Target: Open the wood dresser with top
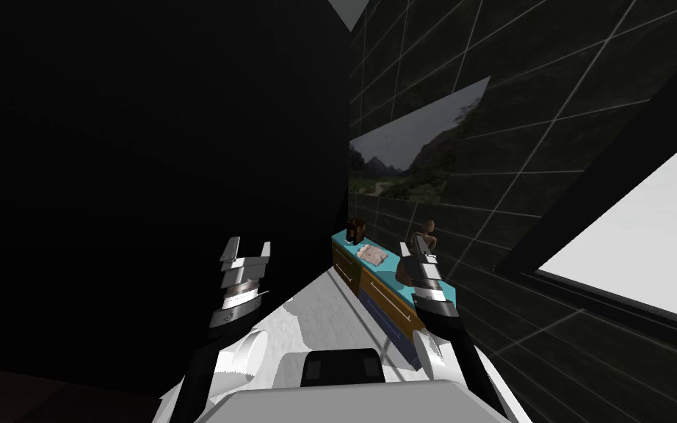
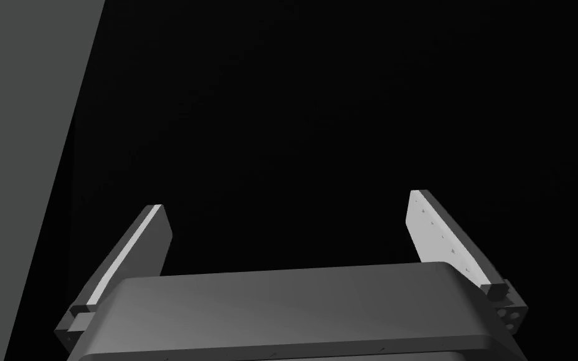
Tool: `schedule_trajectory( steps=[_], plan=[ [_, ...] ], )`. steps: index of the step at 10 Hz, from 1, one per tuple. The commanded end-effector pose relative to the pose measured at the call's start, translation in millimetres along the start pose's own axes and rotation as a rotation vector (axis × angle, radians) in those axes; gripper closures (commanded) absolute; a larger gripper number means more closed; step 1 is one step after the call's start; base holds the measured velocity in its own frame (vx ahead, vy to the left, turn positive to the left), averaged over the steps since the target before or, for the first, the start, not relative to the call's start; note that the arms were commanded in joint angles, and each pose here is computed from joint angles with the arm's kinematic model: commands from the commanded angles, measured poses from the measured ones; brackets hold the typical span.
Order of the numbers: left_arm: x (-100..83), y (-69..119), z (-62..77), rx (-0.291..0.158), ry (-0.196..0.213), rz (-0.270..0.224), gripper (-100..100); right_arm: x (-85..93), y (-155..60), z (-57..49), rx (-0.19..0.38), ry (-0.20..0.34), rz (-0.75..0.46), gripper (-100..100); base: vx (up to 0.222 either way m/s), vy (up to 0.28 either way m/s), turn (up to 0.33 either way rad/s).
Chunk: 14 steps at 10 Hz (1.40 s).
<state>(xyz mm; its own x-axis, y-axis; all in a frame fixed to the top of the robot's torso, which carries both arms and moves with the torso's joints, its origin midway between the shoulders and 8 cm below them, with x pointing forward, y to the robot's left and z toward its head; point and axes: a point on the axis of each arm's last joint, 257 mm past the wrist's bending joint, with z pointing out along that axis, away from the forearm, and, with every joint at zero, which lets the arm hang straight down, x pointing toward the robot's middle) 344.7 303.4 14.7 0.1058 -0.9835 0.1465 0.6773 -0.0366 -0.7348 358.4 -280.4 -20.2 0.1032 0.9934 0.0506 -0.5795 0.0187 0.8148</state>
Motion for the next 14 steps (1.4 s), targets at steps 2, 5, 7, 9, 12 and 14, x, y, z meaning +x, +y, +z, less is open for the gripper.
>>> schedule_trajectory(
  steps=[2, 5, 7, 9, 12, 14],
  plan=[
    [0.0, 0.0, 0.0, 0.0, 0.0, 0.0, 0, 0.0, 0.0, 0.0, 0.0, 0.0, 0.0, 0, 0.0, 0.0, 0.0],
    [0.0, -0.1, 0.0, 0.0, 0.0, 0.0, 0, 0.0, 0.1, 0.0, 0.0, 0.0, 0.0, 0, 0.0, 0.0, 0.0],
    [0.0, -0.1, 0.0, 0.0, 0.0, 0.0, 0, 0.0, 0.2, 0.0, 0.0, 0.0, 0.0, 0, 0.0, 0.0, 0.0],
    [0.0, -0.2, 0.1, 0.0, 0.0, 0.0, 0, 0.0, 0.2, 0.1, 0.0, 0.0, 0.0, 0, 0.0, 0.0, 0.0],
    [0.0, 0.1, -0.1, 0.0, 0.0, 0.0, 0, 15.7, -20.6, -4.5, 0.055, 0.112, -0.107, -100, 0.02, -0.006, 0.067],
    [-0.1, 0.1, -0.1, 0.0, 0.0, 0.0, 0, 25.6, -40.7, -10.3, 0.101, 0.178, -0.194, -100, 0.052, -0.014, 0.098]
  ],
)
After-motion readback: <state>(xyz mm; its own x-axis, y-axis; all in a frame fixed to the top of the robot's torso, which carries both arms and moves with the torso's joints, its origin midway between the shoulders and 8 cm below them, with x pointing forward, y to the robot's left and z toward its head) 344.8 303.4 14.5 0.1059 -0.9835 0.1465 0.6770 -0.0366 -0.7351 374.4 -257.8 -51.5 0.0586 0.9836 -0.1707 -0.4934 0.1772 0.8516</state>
